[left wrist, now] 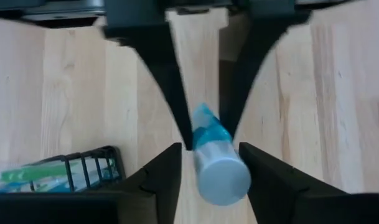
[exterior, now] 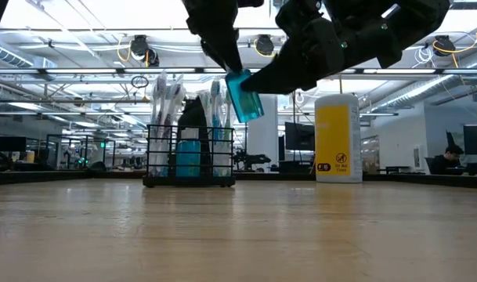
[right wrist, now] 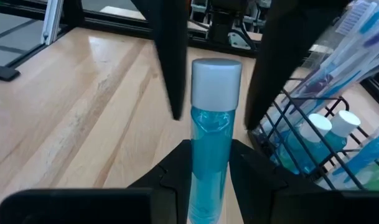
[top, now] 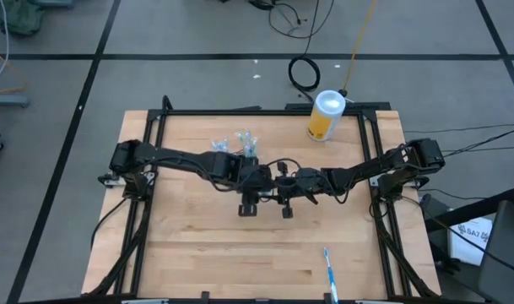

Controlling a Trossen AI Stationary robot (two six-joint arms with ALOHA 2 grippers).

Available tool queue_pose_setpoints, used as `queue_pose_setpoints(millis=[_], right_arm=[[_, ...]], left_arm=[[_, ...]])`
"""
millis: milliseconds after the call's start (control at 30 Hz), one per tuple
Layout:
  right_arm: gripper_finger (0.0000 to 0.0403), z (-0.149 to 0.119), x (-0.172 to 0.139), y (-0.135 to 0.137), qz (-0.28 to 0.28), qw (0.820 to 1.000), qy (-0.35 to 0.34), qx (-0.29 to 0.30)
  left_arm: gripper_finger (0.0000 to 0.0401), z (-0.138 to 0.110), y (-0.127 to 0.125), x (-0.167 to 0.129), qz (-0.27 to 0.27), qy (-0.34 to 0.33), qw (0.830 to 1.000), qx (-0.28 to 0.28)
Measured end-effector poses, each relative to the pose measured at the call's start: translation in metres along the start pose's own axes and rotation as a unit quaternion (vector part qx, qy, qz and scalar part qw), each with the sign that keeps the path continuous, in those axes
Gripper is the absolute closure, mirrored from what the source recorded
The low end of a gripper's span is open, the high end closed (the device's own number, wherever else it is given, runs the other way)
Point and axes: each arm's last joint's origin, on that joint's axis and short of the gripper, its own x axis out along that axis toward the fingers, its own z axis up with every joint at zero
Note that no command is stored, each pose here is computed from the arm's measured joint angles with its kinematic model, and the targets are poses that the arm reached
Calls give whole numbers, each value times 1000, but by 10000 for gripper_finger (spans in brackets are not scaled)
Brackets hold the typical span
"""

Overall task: Pick & Place toothbrushing station
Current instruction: Put the blue mouthwash into the black mesh organizer

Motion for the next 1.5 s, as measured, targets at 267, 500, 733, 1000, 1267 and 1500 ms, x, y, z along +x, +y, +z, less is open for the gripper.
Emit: queue_pose_setpoints(millis=[267,500,733,1000,1267,1500], right_arm=[[314,0,0,0,0,1000,1,0],[314,0,0,0,0,1000,1,0],[297,0,0,0,-5,1000,3,3],[243,-3,0,3,-20,1000,19,1],[218,-8,-1,1,-56,997,47,-3],[217,-7,-1,1,-55,997,45,-3]], left_arm=[[275,1,1,0,0,-5,1000,-5],[278,1,1,0,1,-4,1000,-5],[305,1,1,0,2,-4,1000,-10],[298,-7,2,-2,14,35,999,-29],[305,-17,8,-44,27,25,998,-59],[301,-28,40,-98,54,-35,991,-116]])
